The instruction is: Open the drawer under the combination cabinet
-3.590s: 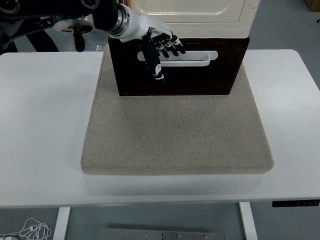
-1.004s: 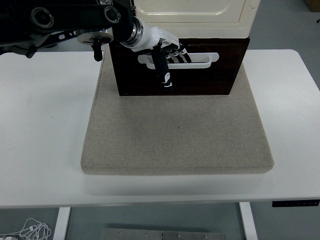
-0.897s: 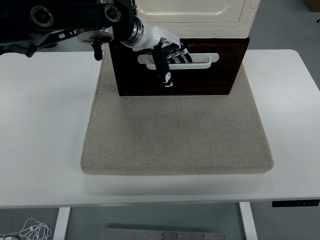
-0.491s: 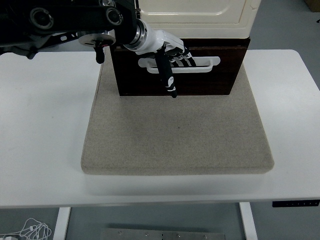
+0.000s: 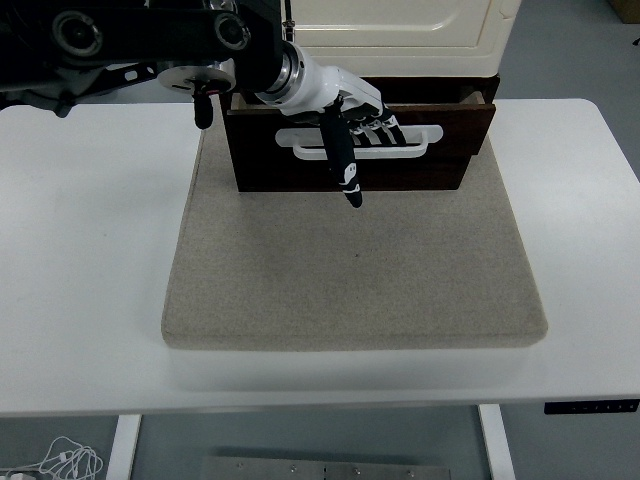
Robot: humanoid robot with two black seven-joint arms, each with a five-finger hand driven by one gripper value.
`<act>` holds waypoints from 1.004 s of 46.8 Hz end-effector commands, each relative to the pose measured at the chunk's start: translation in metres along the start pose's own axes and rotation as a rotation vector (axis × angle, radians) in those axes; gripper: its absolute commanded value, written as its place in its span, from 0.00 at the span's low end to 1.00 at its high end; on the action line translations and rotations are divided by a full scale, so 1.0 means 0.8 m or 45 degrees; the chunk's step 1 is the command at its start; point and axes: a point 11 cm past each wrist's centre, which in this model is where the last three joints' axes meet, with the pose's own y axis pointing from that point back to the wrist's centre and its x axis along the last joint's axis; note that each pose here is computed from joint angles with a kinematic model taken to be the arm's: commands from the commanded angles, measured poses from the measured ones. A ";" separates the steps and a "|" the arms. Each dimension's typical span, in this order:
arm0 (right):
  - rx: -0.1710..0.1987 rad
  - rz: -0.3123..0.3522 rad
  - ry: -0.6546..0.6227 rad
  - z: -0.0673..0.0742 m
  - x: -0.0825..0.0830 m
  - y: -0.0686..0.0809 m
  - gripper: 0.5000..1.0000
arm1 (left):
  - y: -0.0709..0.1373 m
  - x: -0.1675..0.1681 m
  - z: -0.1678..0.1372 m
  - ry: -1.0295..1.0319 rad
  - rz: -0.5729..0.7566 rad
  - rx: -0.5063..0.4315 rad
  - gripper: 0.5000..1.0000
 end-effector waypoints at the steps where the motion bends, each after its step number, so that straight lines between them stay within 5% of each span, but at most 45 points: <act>1: 0.000 0.000 0.000 0.000 0.000 0.000 0.85 | 0.000 -0.003 0.000 -0.004 -0.016 -0.001 1.00; 47: 0.000 0.000 0.000 0.000 0.000 0.000 0.85 | 0.014 -0.012 0.014 -0.068 -0.116 -0.032 1.00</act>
